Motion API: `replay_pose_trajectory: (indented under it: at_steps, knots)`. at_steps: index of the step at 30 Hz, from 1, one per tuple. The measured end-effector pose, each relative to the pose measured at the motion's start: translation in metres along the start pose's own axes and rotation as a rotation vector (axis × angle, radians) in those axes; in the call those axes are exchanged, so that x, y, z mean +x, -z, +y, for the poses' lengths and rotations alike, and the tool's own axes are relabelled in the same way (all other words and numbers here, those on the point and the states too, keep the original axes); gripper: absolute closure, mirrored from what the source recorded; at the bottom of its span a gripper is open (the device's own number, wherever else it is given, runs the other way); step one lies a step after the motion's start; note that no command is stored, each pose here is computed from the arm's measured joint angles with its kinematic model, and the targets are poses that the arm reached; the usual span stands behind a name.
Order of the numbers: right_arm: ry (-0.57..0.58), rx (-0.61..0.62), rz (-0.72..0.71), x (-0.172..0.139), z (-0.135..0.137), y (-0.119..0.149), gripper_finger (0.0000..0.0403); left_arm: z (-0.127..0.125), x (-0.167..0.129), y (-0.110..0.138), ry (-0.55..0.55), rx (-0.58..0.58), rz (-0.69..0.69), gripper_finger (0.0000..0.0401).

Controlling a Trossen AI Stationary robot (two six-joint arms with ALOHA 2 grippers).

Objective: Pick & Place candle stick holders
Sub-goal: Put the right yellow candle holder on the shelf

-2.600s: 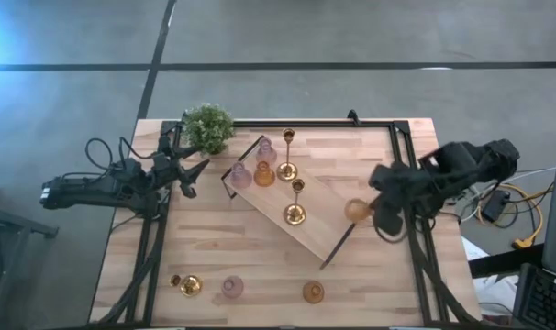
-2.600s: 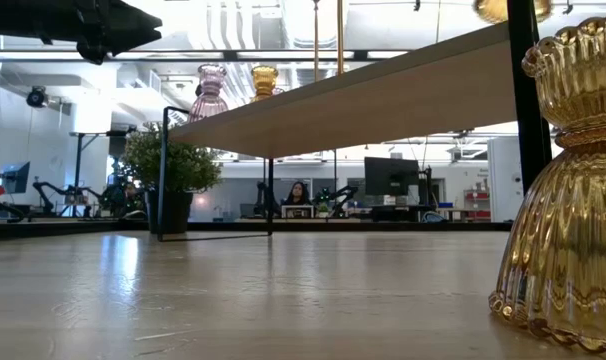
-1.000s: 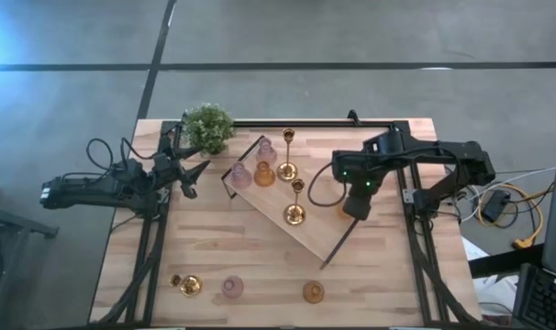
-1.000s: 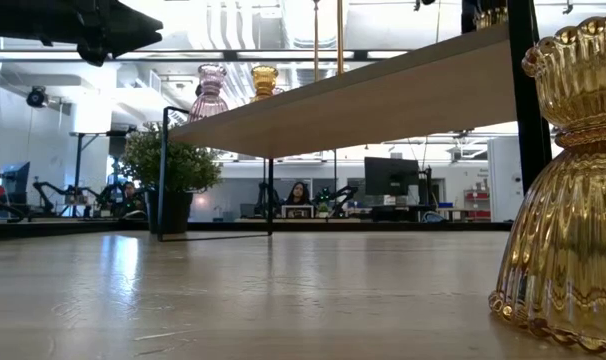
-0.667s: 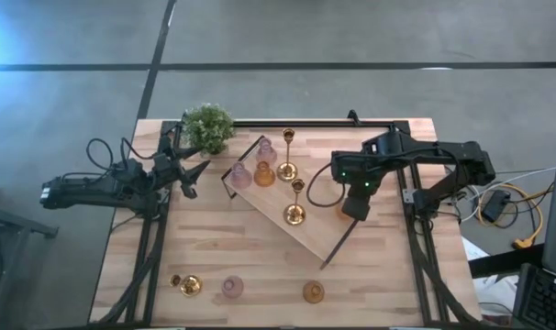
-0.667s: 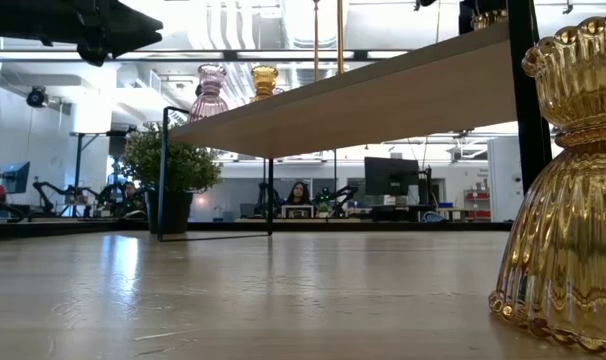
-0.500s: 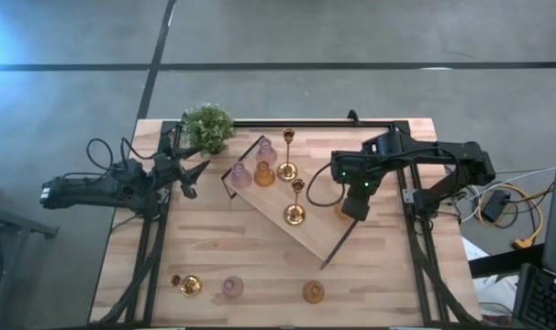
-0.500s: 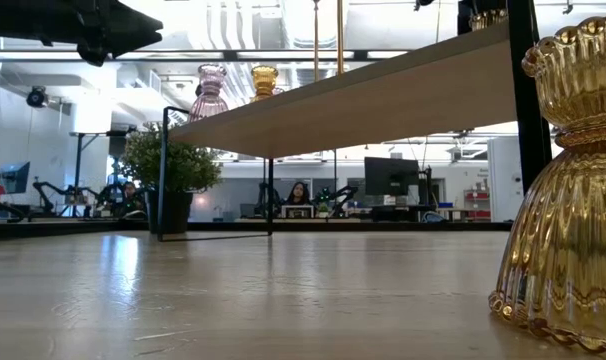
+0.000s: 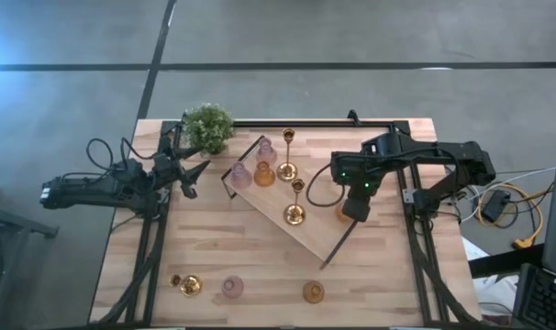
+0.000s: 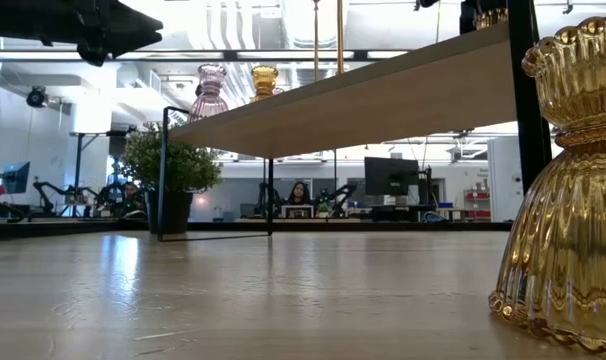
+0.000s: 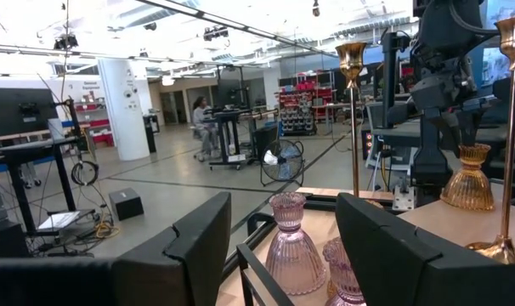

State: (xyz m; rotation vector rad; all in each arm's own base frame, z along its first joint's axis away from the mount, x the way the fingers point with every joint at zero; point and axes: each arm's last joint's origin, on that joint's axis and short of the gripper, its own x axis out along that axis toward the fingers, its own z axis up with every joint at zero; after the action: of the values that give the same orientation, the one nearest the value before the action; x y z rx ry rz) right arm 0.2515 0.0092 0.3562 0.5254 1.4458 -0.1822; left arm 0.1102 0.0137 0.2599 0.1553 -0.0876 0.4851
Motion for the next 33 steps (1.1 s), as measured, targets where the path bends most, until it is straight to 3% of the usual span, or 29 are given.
replay_pose_trajectory:
  at_steps: [7, 15, 25, 33]
  knots:
    - [0.004, -0.001, -0.007, 0.0001, -0.0002, -0.0006, 0.0384, 0.0000, 0.0000, 0.0000, 0.000, 0.000, 0.000, 0.0183]
    - [0.031, 0.000, -0.020, 0.0003, -0.0008, -0.0009, 0.0354, 0.0000, 0.0000, 0.0000, 0.000, 0.000, 0.000, 0.0183]
    - [0.031, 0.002, -0.021, 0.0003, -0.0008, -0.0009, 0.0355, 0.0000, 0.0000, 0.0000, 0.000, 0.000, 0.000, 0.0183]
    - [0.028, 0.008, -0.025, 0.0003, -0.0006, -0.0014, 0.0323, 0.0000, 0.0000, 0.0000, 0.000, 0.000, 0.000, 0.0183]
